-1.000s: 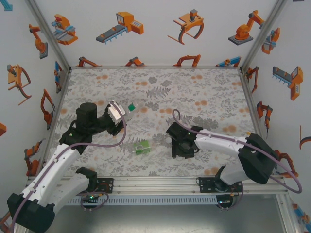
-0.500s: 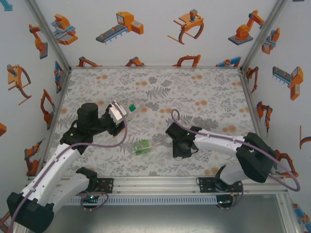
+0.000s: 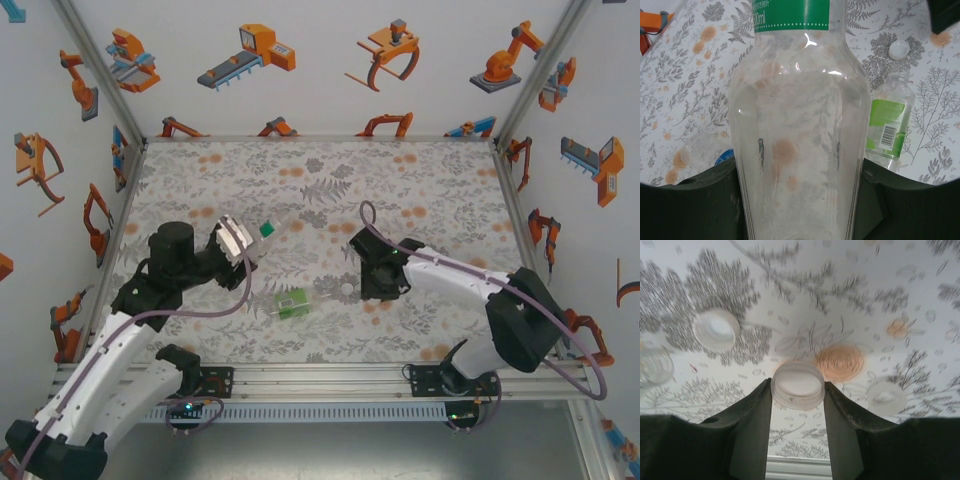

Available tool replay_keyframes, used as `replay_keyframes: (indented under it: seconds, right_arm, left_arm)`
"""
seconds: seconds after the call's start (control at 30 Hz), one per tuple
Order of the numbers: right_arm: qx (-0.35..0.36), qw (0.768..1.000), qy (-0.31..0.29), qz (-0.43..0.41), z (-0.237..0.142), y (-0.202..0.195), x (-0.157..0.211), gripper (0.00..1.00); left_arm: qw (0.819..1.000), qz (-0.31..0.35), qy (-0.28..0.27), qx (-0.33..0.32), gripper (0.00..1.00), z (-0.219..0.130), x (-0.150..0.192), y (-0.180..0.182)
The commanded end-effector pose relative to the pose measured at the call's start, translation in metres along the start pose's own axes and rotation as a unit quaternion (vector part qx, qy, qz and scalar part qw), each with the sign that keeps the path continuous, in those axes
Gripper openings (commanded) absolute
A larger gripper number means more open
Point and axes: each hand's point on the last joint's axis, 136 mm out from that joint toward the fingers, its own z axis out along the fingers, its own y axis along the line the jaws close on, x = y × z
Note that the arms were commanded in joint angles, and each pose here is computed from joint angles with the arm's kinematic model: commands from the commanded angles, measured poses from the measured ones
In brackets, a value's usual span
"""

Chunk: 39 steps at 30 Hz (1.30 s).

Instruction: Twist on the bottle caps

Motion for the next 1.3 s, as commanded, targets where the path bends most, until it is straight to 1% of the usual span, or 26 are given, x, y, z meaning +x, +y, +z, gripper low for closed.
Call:
replay_keyframes:
  seconds: [0.0, 0.07, 0.17, 0.3, 0.47, 0.57, 0.67, 0.73, 0.93, 1.27]
  right_arm:
    - [0.006, 1.000, 0.007, -0.030, 0.003, -0.003, -0.017, 0.36]
    - [0.006, 0.999, 0.009, -0.033, 0.006, -0.003, -0.027, 0.36]
    - [0.007, 0.999, 0.016, -0.034, 0.015, -0.005, -0.038, 0.36]
    - [0.008, 0.999, 0.023, -0.039, 0.025, -0.004, -0.046, 0.36]
    - [0.008, 0.999, 0.036, -0.040, 0.037, -0.004, -0.043, 0.37]
    - [0.004, 0.999, 0.041, -0.035, 0.041, -0.003, -0.040, 0.42]
    - [0.002, 0.999, 0.036, -0.033, 0.035, -0.002, -0.043, 0.48]
    - [0.001, 0.999, 0.027, -0.033, 0.029, -0.002, -0.047, 0.49]
    - [-0.005, 0.999, 0.018, -0.035, 0.014, 0.002, -0.055, 0.50]
    - [-0.015, 0.999, 0.021, -0.025, 0.014, 0.003, -0.049, 0.49]
  left_arm:
    - [1.000, -0.025, -0.006, 0.004, 0.38, -0.008, 0.003, -0.008]
    - [0.999, -0.031, -0.011, -0.004, 0.39, -0.007, 0.008, -0.009]
    - [0.999, -0.034, -0.014, -0.017, 0.39, -0.011, 0.006, -0.006]
    - [0.999, -0.037, -0.006, -0.031, 0.39, -0.011, 0.009, -0.001]
    - [0.998, -0.033, 0.002, -0.052, 0.39, -0.014, 0.013, 0.004]
    - [0.998, -0.030, 0.006, -0.062, 0.39, -0.015, 0.015, 0.007]
    - [0.997, -0.029, 0.008, -0.066, 0.40, -0.015, 0.015, 0.008]
    - [0.997, -0.030, 0.008, -0.073, 0.39, -0.016, 0.015, 0.011]
    - [0.995, -0.030, 0.009, -0.095, 0.40, -0.020, 0.016, 0.017]
    - [0.995, -0.031, 0.013, -0.093, 0.40, -0.018, 0.018, 0.017]
